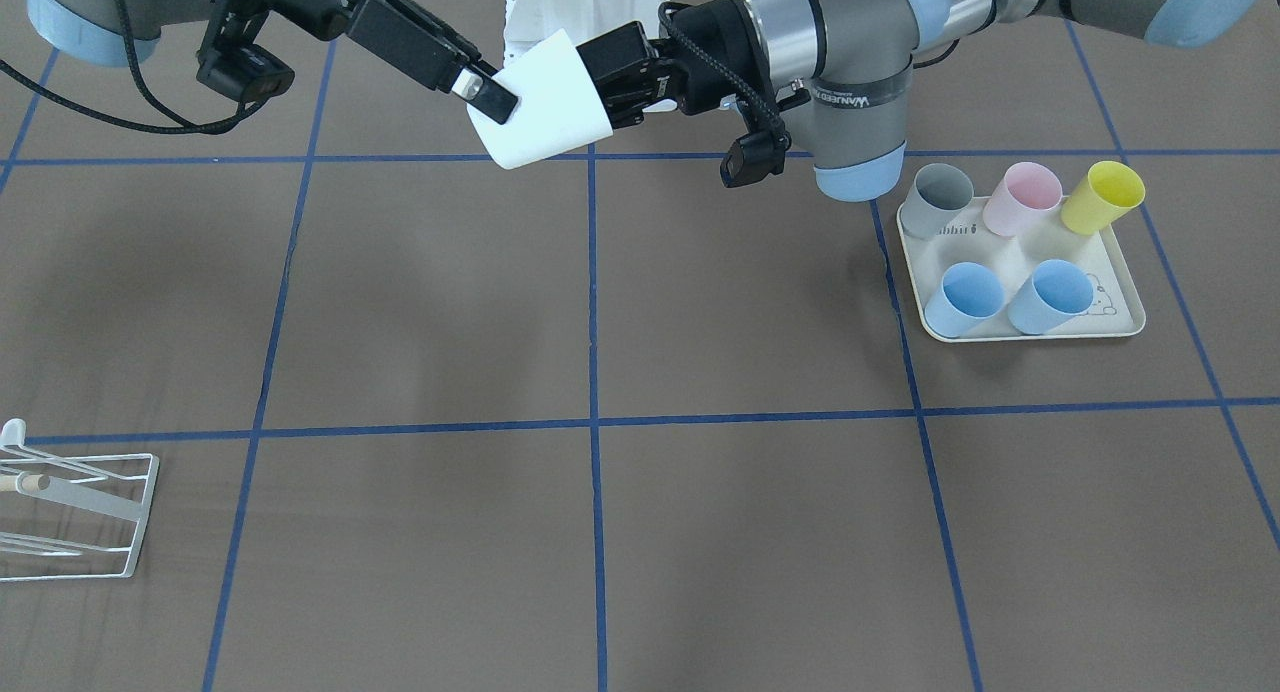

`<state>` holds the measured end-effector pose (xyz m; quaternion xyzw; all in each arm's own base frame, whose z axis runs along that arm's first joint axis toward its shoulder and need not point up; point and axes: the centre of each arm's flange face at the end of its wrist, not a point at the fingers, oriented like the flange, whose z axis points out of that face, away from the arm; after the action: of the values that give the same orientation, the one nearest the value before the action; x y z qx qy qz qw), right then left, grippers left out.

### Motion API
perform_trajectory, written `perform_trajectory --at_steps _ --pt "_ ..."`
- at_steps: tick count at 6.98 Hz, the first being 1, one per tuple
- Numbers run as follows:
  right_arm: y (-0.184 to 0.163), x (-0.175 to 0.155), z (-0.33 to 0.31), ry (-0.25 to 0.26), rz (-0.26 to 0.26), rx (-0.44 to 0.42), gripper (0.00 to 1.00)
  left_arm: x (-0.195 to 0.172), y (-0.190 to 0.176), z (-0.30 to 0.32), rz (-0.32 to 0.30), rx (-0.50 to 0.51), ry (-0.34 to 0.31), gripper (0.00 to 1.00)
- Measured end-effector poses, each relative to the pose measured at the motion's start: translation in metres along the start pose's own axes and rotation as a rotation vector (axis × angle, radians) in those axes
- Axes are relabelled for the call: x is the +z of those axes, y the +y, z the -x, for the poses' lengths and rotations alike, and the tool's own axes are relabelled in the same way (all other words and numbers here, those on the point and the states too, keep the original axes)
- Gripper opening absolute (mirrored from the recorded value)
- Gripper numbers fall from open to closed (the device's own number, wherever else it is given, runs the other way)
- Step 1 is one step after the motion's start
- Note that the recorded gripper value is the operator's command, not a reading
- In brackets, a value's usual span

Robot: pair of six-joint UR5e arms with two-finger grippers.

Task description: Transfer IKEA cup to right arm and place on rack

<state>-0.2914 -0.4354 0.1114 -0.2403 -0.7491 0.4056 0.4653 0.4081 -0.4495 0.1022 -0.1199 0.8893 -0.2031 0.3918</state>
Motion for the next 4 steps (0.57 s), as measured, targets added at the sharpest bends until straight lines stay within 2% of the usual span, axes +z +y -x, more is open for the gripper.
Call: perform_trajectory --at_steps 4 --pt "-0.019 -0.03 0.006 0.033 -0.019 -0.004 0.0 -0.004 -0.003 -0.002 -0.003 0.007 -0.001 0.69"
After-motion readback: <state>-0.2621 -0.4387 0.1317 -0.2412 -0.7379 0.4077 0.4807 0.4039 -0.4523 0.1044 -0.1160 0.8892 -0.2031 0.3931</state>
